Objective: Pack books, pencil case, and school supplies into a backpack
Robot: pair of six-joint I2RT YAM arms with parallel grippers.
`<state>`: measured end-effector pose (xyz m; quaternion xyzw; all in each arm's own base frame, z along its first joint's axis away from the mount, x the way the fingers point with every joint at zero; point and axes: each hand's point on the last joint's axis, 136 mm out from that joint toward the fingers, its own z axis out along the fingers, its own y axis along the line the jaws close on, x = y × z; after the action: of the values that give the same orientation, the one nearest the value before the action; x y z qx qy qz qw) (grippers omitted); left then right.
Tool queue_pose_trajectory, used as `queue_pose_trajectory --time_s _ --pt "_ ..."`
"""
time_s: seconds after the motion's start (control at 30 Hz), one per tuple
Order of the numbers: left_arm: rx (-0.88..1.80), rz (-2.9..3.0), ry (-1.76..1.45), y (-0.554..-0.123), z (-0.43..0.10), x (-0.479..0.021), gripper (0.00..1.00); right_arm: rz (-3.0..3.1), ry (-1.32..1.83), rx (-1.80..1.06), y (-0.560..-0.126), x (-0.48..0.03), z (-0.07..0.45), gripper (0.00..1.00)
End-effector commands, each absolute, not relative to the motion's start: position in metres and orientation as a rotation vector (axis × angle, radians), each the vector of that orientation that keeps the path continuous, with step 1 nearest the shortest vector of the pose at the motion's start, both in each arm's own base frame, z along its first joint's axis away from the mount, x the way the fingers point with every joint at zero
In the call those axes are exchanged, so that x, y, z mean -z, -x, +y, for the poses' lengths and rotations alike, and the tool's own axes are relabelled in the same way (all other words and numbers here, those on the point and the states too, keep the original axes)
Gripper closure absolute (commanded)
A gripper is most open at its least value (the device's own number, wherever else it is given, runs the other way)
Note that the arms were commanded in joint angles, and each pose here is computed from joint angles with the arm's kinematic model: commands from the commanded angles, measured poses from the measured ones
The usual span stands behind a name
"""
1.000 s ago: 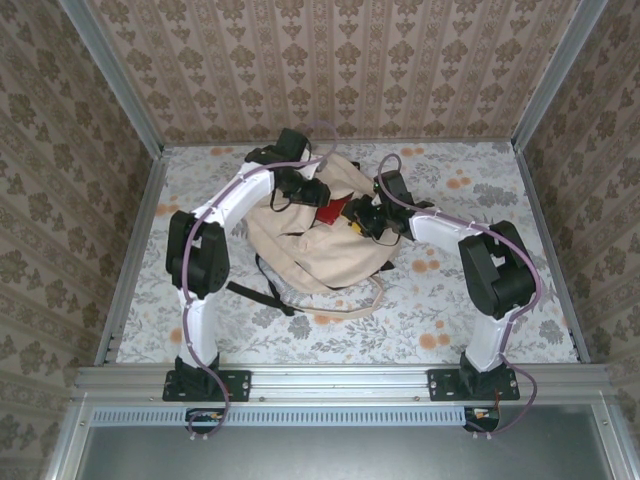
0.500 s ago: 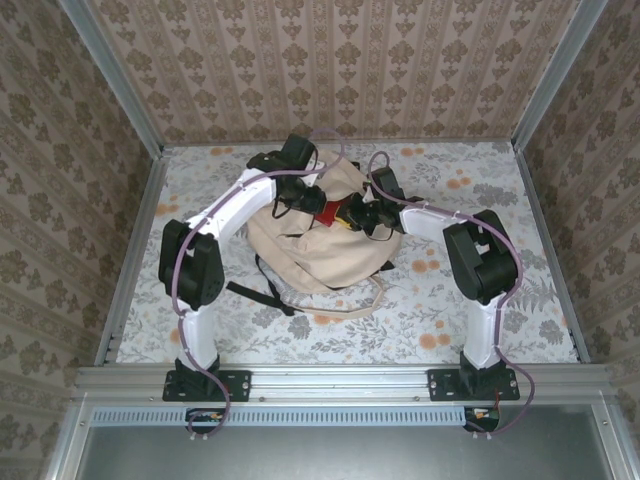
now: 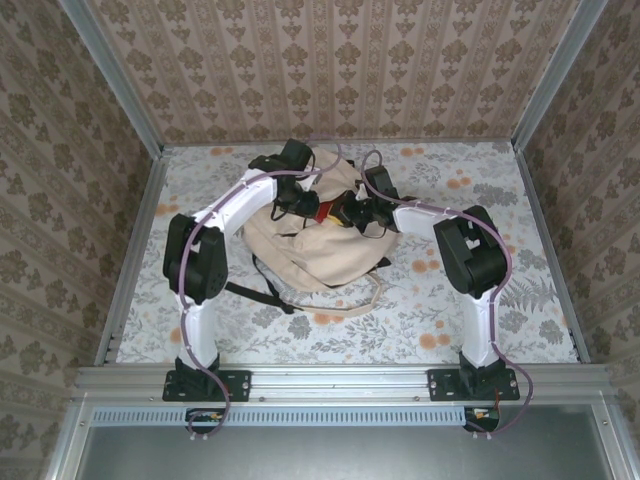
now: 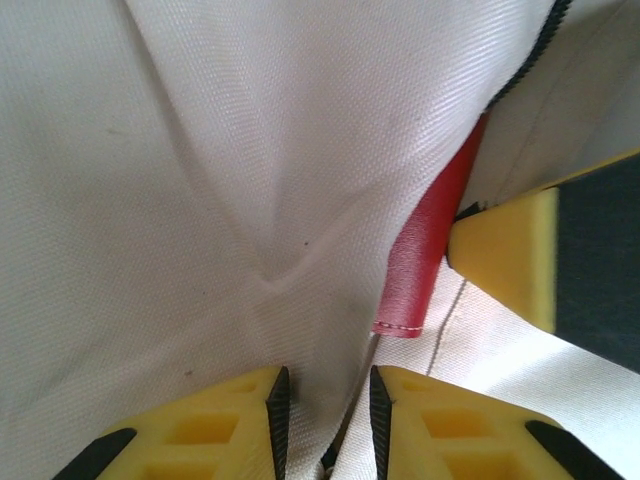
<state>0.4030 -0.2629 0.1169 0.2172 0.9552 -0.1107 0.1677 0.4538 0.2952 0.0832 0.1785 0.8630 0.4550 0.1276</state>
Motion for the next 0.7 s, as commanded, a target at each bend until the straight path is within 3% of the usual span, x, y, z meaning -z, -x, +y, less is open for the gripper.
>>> queue_pose_trajectory --time_s 0.0,0.3,0.57,0.67 --pt "0.206 2.76 -0.652 -0.4 -0.249 -0.103 0.71 2.476 -0.504 -1.363 -0.461 -0.082 0.308 0.92" --pt "0.137 2.71 -0.779 -0.406 -0.248 -0.104 0.75 2.457 -0.519 -1.379 -0.459 -0.079 0.307 0.92" --pt "0.008 2.707 -0.858 -0.409 -0.246 -0.091 0.65 2.445 -0.521 -1.401 -0.458 -0.08 0.308 0.92" --pt "-0.1 2.692 -0.84 -0.419 -0.239 -0.092 0.73 2.445 -0.527 -1.398 -0.457 -0.079 0.307 0.92"
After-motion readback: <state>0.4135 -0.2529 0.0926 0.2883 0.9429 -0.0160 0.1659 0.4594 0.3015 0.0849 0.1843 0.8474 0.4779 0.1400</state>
